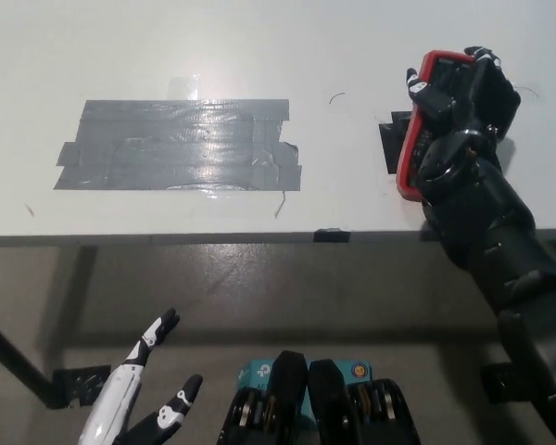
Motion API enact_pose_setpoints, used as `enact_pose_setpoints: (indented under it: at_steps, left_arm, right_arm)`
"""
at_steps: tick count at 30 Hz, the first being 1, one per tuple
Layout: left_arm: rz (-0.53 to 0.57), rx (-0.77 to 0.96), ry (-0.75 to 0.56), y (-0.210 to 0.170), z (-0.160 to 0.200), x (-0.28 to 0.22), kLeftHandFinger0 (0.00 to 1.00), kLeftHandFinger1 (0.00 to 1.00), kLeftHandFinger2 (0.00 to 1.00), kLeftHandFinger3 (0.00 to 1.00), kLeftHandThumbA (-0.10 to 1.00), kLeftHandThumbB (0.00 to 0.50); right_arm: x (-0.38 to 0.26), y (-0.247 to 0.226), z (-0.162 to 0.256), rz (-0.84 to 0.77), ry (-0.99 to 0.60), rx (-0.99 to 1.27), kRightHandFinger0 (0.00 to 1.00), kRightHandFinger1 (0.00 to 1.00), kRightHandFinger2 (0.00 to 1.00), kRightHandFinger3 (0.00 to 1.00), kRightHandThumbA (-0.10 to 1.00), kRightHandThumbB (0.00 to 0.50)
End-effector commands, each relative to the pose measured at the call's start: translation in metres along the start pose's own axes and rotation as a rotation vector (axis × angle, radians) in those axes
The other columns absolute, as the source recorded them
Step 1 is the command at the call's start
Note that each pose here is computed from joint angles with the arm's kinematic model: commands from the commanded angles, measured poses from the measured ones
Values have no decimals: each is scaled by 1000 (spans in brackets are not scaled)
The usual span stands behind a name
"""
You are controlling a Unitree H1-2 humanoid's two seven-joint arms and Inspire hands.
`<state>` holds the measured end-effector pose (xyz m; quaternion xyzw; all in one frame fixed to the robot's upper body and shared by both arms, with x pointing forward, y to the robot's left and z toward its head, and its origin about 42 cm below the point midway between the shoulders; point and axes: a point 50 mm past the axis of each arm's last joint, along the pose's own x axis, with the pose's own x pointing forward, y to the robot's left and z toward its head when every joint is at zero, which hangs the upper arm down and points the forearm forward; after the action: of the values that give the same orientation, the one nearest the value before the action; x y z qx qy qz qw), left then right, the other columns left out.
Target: The robot first picks the multimeter with right hand and then unfolds the black stand on the back of it using left hand
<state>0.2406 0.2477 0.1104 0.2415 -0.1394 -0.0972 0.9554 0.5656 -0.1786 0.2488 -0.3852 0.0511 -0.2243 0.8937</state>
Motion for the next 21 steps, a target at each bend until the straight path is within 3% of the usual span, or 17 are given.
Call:
enact_pose_setpoints:
  at_steps: [1,2,3,4,6,7,8,9,10,11,12,13,15,18,21]
  left_arm:
    - [17,19,-51,9,9,2,1000,1000,1000,1000,656,110]
    - [16,14,-52,9,9,2,1000,1000,1000,1000,654,111]
    - [16,14,-52,9,8,1,1000,1000,1000,1000,651,109]
    - [15,20,-52,10,8,-1,1000,1000,1000,1000,649,107]
    - [14,27,-55,10,7,1,1000,1000,1000,1000,647,105]
    - [15,27,-57,11,7,2,1000,1000,1000,1000,635,105]
    - [15,29,-60,12,7,4,1000,1000,1000,1000,633,104]
    - [11,35,-63,11,7,3,1000,1000,1000,1000,630,97]
    - [11,34,-63,11,8,4,1000,1000,1000,1000,630,99]
    - [10,24,-60,10,8,4,1000,1000,1000,1000,631,101]
    - [10,23,-60,10,9,3,1000,1000,1000,1000,631,102]
    - [8,20,-58,9,8,3,1000,1000,1000,1000,638,109]
    - [8,16,-56,8,8,2,1000,1000,1000,1000,637,109]
    - [8,25,-58,8,8,2,1000,1000,1000,1000,654,108]
    - [10,17,-52,9,7,1,1000,1000,1000,1000,654,106]
  right_arm:
    - [-9,12,0,39,1,86,299,406,517,509,-100,276]
    - [-9,11,1,28,-4,99,212,330,460,504,-100,265]
    - [-9,10,3,19,-8,134,27,159,323,475,-100,252]
    - [-9,8,6,12,-4,197,1,101,273,445,-100,227]
    - [-8,4,9,-1,-8,268,0,111,272,386,-100,225]
    - [-6,0,12,-6,-11,345,0,42,227,249,-100,219]
    - [-4,-3,14,-5,-16,398,0,30,246,264,-100,204]
    - [-4,-10,17,-15,-25,490,0,40,381,378,-100,218]
    - [-2,-13,19,-19,-33,515,0,139,651,576,-100,212]
    - [-3,-18,22,-35,-50,563,0,238,807,702,-100,203]
    - [-3,-19,22,-37,-52,569,0,290,847,744,-100,200]
    - [-5,-26,26,-46,-77,642,0,296,826,708,-100,163]
    - [-7,-35,30,-43,-108,722,0,310,808,750,-100,160]
    - [-13,-52,41,-34,-159,917,0,224,654,673,-100,182]
    - [-19,-67,51,27,-181,1144,0,201,634,664,-100,179]
